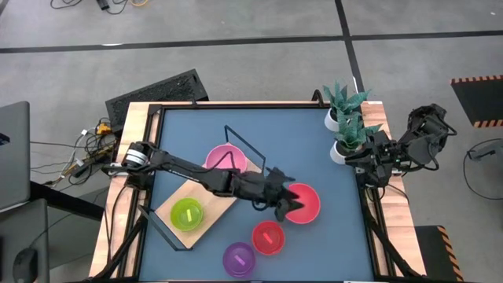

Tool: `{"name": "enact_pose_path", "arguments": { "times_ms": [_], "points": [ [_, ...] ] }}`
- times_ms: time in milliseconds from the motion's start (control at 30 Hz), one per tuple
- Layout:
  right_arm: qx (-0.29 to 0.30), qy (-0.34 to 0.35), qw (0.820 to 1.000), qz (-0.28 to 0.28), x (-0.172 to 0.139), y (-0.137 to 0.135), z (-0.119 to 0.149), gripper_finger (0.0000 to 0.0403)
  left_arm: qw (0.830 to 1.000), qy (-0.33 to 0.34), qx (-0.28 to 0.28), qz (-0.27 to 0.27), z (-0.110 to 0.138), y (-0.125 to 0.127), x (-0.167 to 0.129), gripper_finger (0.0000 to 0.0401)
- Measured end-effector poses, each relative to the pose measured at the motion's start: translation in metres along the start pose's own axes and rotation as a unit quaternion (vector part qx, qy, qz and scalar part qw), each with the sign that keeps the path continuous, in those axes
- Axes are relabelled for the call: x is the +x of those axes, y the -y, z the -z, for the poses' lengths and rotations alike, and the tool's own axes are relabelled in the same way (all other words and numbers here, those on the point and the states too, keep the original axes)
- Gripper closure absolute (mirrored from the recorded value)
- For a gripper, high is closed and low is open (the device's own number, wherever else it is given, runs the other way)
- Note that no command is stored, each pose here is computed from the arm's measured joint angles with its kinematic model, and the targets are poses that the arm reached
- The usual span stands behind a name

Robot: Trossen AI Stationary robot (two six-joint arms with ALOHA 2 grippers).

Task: Place and stack bowls onto a shelf
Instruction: Stack the large orange bowl on top of the pink bowl on the shelf

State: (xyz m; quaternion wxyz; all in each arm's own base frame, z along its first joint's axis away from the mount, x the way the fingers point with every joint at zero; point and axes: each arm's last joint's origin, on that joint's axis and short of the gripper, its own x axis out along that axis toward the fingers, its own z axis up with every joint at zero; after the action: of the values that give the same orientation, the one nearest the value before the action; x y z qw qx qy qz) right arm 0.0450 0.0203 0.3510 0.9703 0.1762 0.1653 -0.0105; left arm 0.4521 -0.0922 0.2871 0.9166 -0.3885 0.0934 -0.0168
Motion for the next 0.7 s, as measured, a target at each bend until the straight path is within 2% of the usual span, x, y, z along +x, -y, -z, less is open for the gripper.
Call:
{"name": "enact_pose_path", "arguments": {
  "times_ms": [200,367,533,700],
  "points": [
    [0.001,-0.001,1.000,-0.001,0.000,0.000,0.000,0.0314,0.994,0.062,0.078,0.048,-0.069,0.054,-0.009,0.0186],
    [0.001,-0.001,1.000,-0.001,0.000,0.000,0.000,0.0314,0.984,0.087,0.155,0.011,-0.107,0.091,-0.030,0.0186],
    [-0.004,-0.005,1.000,0.002,0.000,0.001,0.001,0.0314,0.979,0.114,0.170,-0.007,-0.128,0.108,-0.045,0.0186],
    [-0.007,-0.007,1.000,0.003,0.000,0.001,0.001,0.0314,0.979,0.116,0.168,-0.026,-0.123,0.102,-0.036,0.0186]
  ]
}}
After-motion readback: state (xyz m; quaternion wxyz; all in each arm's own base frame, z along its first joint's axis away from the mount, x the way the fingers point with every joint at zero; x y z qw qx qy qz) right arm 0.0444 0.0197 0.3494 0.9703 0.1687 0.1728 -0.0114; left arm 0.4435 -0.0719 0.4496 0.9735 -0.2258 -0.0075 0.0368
